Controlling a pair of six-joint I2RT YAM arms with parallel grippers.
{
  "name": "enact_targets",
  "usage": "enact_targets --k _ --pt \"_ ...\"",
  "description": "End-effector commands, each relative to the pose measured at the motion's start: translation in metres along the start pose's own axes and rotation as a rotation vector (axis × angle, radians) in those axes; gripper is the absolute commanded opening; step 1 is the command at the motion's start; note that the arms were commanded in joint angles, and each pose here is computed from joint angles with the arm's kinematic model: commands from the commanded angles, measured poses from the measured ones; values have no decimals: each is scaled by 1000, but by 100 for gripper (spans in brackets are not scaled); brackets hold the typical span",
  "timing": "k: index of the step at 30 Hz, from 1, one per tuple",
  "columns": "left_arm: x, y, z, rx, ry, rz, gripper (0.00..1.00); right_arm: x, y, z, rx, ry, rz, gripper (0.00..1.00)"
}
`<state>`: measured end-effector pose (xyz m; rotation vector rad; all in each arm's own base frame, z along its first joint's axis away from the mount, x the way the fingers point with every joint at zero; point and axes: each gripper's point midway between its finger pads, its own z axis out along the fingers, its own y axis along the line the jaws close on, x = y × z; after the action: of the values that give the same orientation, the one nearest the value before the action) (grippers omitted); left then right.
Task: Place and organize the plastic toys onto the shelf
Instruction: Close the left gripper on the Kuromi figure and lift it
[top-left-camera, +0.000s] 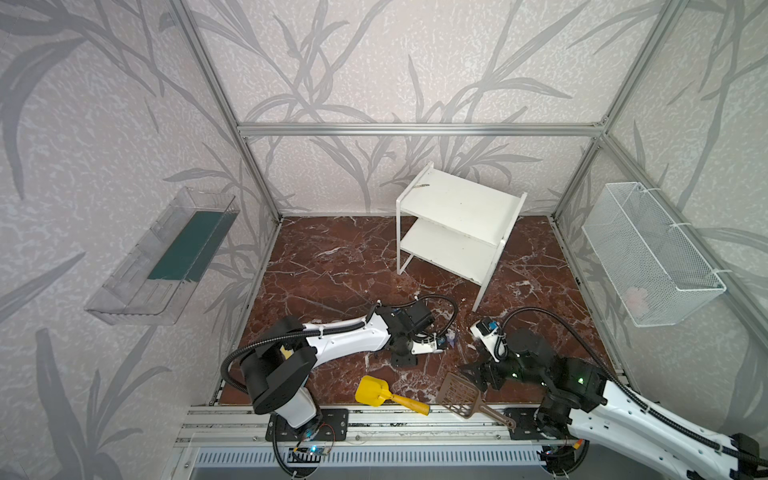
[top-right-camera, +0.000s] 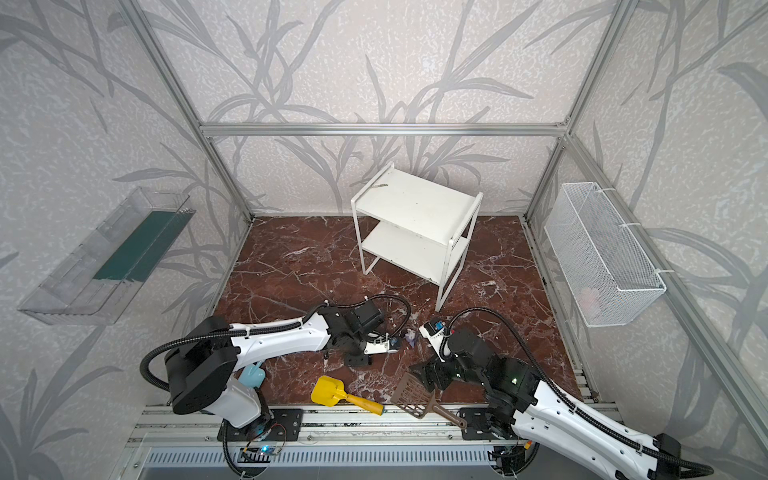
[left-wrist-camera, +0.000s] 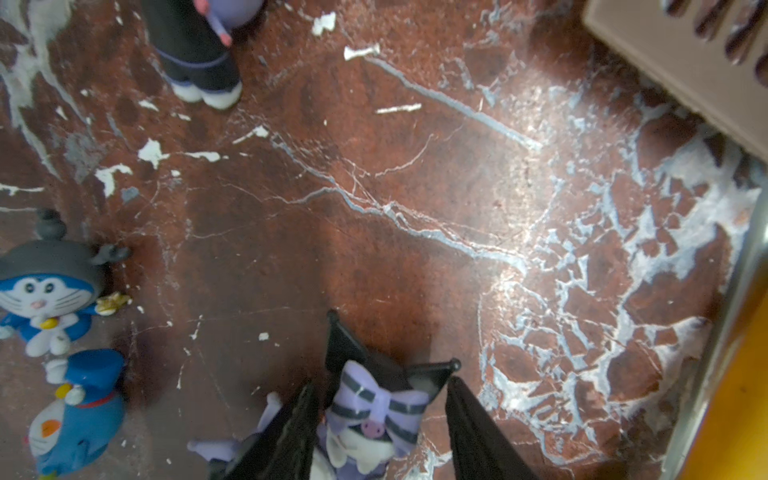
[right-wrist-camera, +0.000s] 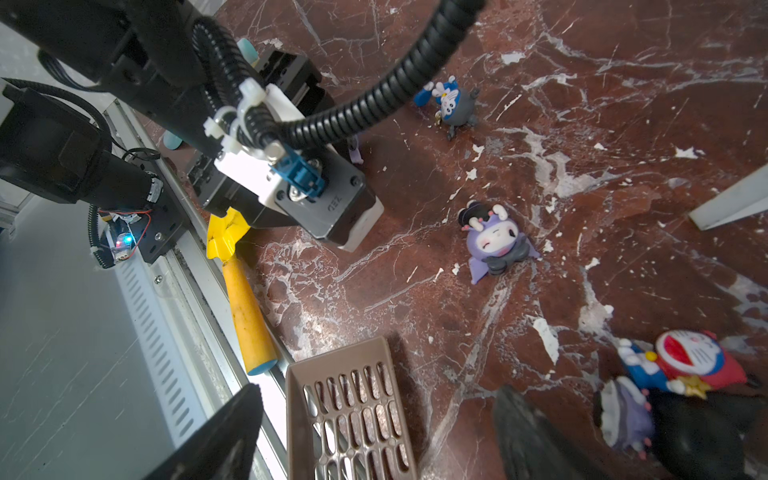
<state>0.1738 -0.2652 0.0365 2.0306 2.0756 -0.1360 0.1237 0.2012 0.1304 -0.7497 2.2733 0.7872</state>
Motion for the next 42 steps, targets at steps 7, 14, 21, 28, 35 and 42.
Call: enact_targets --k 7,14,21,28,35,42 --pt "-7 1 -9 32 5 30 36 2 0 2 -2 -1 -4 87" --pt "-18 14 -36 -38 -69 -11 32 2 0 2 0 -1 -7 87" --pt "-45 47 -97 -228 -343 -155 32 0 -1 2 3 -11 -11 87" --pt "-65 77 -153 -349 -632 -334 33 -4 0 3 7 -11 -18 87" --pt "-83 116 -214 -484 -1031 -500 34 -14 5 3 -11 -31 -33 87" --pt "-79 153 -246 -592 -1227 -577 33 -34 12 -5 -22 -90 -63 89"
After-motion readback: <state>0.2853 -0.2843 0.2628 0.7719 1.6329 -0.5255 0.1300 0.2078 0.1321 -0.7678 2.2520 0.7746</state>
